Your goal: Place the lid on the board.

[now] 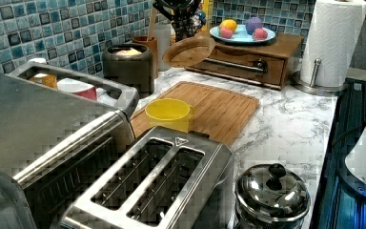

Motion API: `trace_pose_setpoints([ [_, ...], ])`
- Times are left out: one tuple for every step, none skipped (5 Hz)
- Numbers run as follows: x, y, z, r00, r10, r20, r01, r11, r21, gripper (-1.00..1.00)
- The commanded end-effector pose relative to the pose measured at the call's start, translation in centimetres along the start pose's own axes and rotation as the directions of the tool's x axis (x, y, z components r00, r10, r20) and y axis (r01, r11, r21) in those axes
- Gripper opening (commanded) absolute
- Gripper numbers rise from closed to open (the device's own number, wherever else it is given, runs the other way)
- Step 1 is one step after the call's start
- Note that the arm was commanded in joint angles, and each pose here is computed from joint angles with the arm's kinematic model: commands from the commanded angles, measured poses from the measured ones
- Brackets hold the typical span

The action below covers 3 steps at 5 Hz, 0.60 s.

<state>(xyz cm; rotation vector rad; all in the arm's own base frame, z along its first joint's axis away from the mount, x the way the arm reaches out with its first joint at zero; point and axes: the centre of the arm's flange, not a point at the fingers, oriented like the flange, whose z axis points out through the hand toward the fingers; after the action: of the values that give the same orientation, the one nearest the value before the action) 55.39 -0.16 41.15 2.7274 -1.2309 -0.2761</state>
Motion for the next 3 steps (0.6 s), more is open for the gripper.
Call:
trace_pose_setpoints([
  [0.6,1.1,-0.2,0.999,0.034,-0.037,-0.033,0.999,0.011,-1.0],
  [1.5,3.4,-1.0,0.993,0.086,-0.08,-0.081,0.995,0.057,-1.0],
  [1.8,5.4,-1.4,0.981,0.126,-0.145,-0.113,0.989,0.095,-1.0],
])
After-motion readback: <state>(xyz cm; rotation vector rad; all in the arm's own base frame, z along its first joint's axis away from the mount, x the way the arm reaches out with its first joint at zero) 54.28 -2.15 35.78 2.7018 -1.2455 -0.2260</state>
